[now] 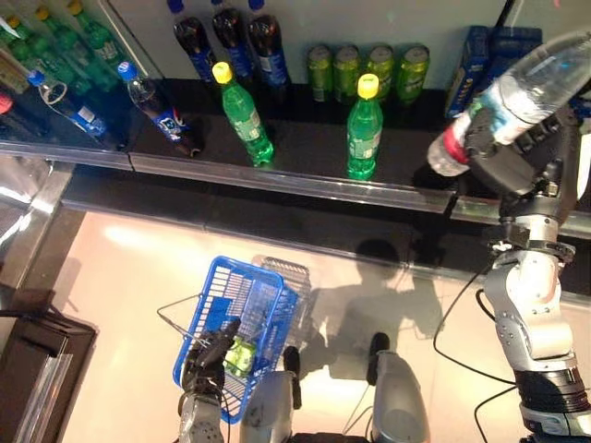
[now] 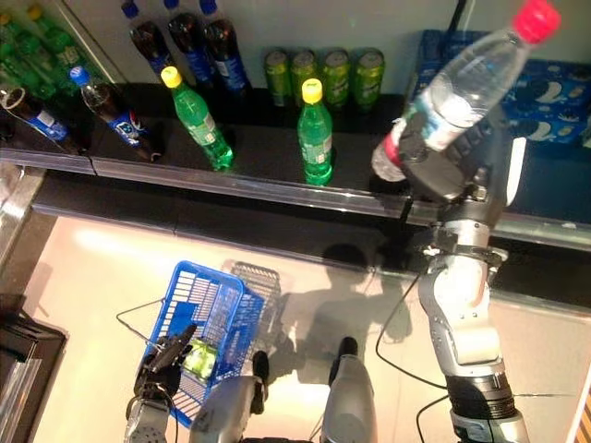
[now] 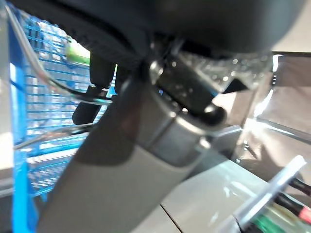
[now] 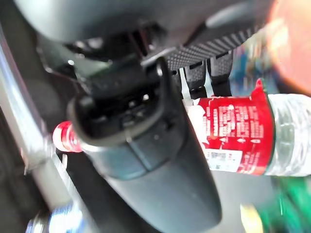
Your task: Pick up the drink and place into the basket.
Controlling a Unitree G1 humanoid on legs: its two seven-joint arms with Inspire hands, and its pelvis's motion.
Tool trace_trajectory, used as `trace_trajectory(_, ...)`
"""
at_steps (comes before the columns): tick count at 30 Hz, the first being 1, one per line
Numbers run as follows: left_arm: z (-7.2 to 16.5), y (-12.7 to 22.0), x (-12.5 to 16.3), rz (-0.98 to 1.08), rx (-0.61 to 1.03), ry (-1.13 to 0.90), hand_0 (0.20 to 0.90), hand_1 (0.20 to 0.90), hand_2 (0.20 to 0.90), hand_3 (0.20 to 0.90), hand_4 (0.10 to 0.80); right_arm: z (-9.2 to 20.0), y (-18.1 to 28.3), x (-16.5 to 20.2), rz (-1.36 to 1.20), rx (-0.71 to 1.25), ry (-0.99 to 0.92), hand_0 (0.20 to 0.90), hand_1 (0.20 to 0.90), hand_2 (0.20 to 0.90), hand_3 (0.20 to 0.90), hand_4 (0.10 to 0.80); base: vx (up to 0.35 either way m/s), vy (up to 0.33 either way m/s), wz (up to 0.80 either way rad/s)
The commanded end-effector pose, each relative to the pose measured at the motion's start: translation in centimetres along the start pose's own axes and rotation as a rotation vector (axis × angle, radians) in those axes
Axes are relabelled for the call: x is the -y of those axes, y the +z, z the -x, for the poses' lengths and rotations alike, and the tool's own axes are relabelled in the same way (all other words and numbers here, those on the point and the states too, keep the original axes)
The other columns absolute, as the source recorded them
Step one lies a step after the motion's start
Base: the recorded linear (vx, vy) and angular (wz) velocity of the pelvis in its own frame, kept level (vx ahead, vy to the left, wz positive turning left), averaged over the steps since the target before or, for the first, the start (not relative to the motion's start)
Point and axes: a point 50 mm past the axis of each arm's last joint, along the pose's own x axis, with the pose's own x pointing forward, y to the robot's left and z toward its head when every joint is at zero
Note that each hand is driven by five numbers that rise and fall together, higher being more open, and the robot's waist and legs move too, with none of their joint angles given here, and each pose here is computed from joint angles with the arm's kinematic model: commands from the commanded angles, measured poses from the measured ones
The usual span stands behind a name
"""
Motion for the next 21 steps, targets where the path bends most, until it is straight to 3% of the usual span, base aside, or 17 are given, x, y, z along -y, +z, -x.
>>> trace_trajectory(1, 0.5, 10.9, 0.4, -0.26, 0.504, -0.18, 0.3, 0.3, 0.3, 0.2, 0.1, 0.1, 5.9, -3.5, -0.116, 0.334, 0.26, 0.3, 0.3, 0.3, 0.2, 0.1, -0.034, 0.011, 0.23)
trace_trajectory(13, 2.1, 14.9, 4.8, -0.37, 0.663, -0.448, 0.3, 0.3, 0.3, 0.2, 0.1, 2.1, 6.0, -8.7, -0.358, 0.285, 0.628, 0.3, 0.3, 0.3, 0.2, 0.1, -0.014, -0.013, 0.17)
trace_trajectory(21, 3.8, 16.1, 7.9, -0.454, 0.706, -0.642, 0.3, 0.3, 0.3, 0.2, 0.1, 2.5, 7.5, -12.0, -0.427, 0.354, 0.696, 0.3, 0.3, 0.3, 0.2, 0.1, 0.01, -0.025, 0.29)
